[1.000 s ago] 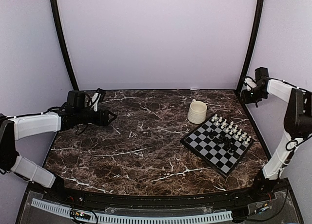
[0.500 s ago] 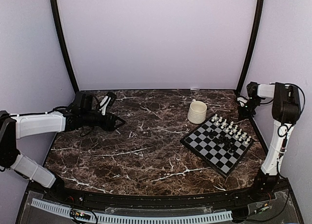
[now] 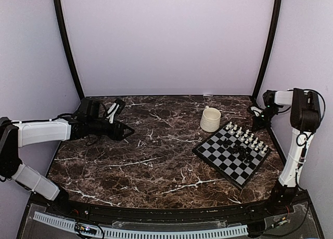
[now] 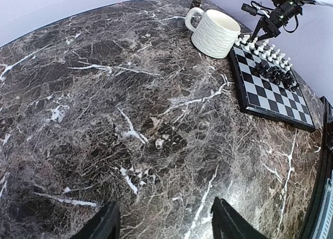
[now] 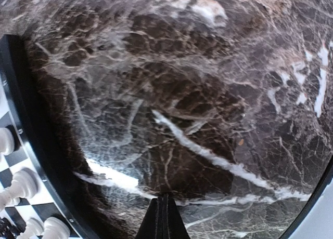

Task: Set up the chess pieces on the board
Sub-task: Move the chessboard to the center of the board.

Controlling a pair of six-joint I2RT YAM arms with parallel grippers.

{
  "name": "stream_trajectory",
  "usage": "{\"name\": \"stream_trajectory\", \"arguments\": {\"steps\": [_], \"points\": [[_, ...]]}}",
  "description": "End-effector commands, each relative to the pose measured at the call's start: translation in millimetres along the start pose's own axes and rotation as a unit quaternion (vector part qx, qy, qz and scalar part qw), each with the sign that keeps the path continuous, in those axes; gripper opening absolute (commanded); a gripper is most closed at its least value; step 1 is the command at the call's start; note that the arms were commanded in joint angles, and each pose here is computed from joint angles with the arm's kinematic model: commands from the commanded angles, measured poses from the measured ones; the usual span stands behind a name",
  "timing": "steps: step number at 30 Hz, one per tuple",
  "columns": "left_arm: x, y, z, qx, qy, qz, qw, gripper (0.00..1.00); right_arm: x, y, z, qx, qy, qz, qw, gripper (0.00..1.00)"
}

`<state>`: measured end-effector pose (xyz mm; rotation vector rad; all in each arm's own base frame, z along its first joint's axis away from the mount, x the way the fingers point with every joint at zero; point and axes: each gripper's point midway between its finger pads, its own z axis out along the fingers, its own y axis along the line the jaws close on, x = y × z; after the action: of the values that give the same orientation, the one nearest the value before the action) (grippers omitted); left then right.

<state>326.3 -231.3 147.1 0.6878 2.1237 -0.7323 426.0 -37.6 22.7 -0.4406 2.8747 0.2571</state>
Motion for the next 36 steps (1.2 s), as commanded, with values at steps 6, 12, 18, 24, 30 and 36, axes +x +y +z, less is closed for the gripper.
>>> {"name": "stream_trajectory", "arguments": {"steps": [6,12,18,24,30,36], "points": [[-12,-6,1,0.013,-0.006,0.009,1.0,0.62,22,46,25,-0.076,0.041,-0.038,0.996,0.0],[-12,-6,0,0.011,-0.005,0.009,1.0,0.62,35,86,31,-0.133,0.068,-0.078,0.986,0.0],[-12,-7,1,0.013,-0.005,0.009,1.0,0.62,39,106,31,-0.169,0.07,-0.08,0.98,0.0],[-12,-7,0,0.015,-0.005,0.009,1.0,0.61,43,120,35,-0.18,0.075,-0.086,0.977,0.0],[-12,-9,0,0.017,-0.006,0.008,1.0,0.61,36,142,36,-0.192,0.075,-0.104,0.973,0.0],[-12,-10,-1,0.017,-0.006,0.01,1.0,0.61,33,160,36,-0.198,0.078,-0.123,0.969,0.0]]}}
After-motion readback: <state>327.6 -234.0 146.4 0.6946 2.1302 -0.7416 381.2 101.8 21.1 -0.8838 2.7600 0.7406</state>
